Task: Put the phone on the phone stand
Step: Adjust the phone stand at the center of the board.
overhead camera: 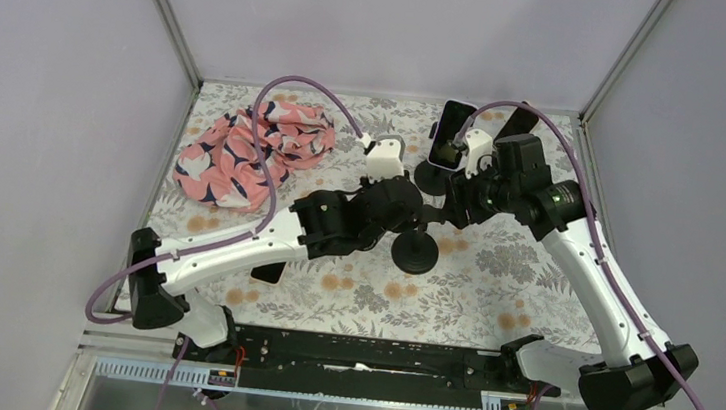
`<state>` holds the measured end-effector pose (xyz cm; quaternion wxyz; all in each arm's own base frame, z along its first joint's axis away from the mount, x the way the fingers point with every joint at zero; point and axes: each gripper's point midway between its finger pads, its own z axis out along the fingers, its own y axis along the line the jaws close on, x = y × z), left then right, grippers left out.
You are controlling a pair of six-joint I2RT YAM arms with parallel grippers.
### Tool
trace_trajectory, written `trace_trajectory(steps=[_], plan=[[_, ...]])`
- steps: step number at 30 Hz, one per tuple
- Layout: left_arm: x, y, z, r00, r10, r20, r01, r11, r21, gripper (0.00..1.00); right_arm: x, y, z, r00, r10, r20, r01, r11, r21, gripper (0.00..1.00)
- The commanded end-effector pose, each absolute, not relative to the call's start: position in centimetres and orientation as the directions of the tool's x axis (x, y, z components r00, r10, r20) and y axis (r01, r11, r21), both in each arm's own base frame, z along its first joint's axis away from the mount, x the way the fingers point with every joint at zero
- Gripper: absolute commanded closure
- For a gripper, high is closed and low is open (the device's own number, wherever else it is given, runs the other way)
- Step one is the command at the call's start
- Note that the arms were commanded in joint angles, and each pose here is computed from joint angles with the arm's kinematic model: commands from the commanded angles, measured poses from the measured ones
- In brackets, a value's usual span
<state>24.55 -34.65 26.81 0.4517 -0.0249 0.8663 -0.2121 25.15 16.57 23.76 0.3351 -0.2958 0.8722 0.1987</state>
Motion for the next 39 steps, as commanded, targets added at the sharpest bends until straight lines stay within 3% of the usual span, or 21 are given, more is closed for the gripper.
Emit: trace_trajectory(steps=[1, 18, 27, 29, 31, 39], plan=[[25.0, -35.5, 25.8, -0.587, -0.245, -0.772, 0.120, 0.916, -0.382, 0.68, 25.4, 16.8, 23.7, -0.618, -0.390, -0.683, -0.629, 0.766, 0.132, 0.43], [26.1, -35.3, 23.0, -0.586, -0.144, -0.797, 0.076, 0.970, -0.232, 0.71, 25.6, 16.9, 23.5, -0.602, -0.407, -0.687, -0.629, 0.772, 0.093, 0.47], [25.4, -34.4, 26.5, -0.551, -0.181, -0.815, 0.103, 0.954, -0.282, 0.63, 25.7, 16.5, 23.5, -0.594, -0.412, -0.691, -0.624, 0.778, 0.072, 0.59], [25.5, -34.4, 25.9, -0.550, -0.173, -0.817, 0.101, 0.957, -0.270, 0.57, 25.7, 16.5, 23.5, -0.594, -0.412, -0.691, -0.625, 0.777, 0.073, 0.62], [25.6, -34.7, 25.4, -0.555, -0.166, -0.815, 0.105, 0.958, -0.266, 0.53, 25.7, 16.6, 23.5, -0.595, -0.412, -0.690, -0.627, 0.775, 0.077, 0.62], [26.6, -35.8, 24.5, -0.540, -0.143, -0.829, 0.100, 0.968, -0.232, 0.52, 25.8, 16.9, 23.4, -0.594, -0.414, -0.690, -0.634, 0.769, 0.085, 0.60]])
